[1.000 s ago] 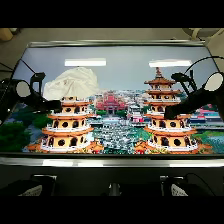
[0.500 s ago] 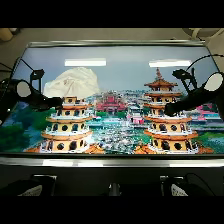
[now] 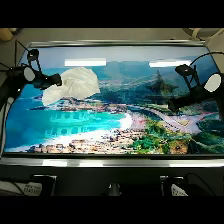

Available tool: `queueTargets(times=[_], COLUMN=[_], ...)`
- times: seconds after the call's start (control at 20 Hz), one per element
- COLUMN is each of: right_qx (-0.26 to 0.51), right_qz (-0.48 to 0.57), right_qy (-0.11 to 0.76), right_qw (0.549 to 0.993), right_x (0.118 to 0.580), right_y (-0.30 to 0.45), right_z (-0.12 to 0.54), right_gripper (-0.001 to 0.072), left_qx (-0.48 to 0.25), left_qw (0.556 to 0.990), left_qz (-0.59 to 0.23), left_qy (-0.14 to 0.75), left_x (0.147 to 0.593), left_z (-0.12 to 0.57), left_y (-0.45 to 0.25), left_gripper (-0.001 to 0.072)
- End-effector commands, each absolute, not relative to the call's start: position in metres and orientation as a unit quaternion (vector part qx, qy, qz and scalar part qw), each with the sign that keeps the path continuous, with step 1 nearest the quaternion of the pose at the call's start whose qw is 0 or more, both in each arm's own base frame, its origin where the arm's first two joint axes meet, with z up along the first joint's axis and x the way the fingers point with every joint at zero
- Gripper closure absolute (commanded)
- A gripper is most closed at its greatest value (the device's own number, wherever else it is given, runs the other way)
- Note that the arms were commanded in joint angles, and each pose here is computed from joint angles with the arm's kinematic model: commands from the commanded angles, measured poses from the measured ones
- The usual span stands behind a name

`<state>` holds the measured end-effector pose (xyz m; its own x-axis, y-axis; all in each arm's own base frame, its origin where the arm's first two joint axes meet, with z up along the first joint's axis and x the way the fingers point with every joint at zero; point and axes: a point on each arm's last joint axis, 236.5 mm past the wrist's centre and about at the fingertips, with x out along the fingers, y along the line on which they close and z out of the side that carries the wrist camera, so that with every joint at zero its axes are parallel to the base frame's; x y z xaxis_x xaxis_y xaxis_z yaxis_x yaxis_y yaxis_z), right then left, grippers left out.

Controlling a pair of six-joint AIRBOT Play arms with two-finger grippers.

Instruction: Fold the shirts.

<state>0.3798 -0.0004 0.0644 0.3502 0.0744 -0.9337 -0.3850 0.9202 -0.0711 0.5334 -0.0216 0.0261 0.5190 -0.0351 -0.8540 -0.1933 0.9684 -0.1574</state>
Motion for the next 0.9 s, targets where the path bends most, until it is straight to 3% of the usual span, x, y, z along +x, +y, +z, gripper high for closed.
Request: queueTargets(times=[0.0,0.15,0.25,0.3,0.4,0.55,0.65,0.85], right_qx=[-0.149,-0.128,-0.12,-0.117,-0.114,-0.156,-0.19,-0.221], right_qz=[0.139,0.153,0.157,0.158,0.156,0.152,0.123,0.078], right_qy=[0.523,0.514,0.505,0.5,0.487,0.458,0.413,0.27], right_qw=[0.828,0.834,0.84,0.844,0.852,0.862,0.882,0.934], right_x=[0.395,0.398,0.402,0.404,0.41,0.417,0.423,0.404], right_y=[0.0,0.011,0.016,0.018,0.019,0.011,-0.002,-0.006], right_z=[0.071,0.073,0.075,0.077,0.081,0.105,0.152,0.293], right_gripper=[0.0027,0.0029,0.0028,0.0029,0.0051,0.005,0.005,0.0054], left_qx=[-0.208,-0.308,-0.313,-0.315,-0.323,-0.265,-0.195,-0.07], left_qw=[0.799,0.744,0.743,0.748,0.759,0.824,0.875,0.925], left_qz=[0.045,0.013,0.017,0.019,0.002,-0.11,-0.179,-0.285], left_qy=[0.562,0.593,0.592,0.584,0.566,0.488,0.405,0.24], left_x=[0.558,0.561,0.565,0.57,0.581,0.607,0.601,0.501], left_z=[-0.04,-0.083,-0.097,-0.098,-0.085,0.004,0.108,0.31], left_y=[-0.01,-0.034,-0.034,-0.033,-0.038,-0.063,-0.088,-0.158], left_gripper=[0.0019,0.0019,0.0022,0.0069,0.0673,0.0685,0.0684,0.0685])
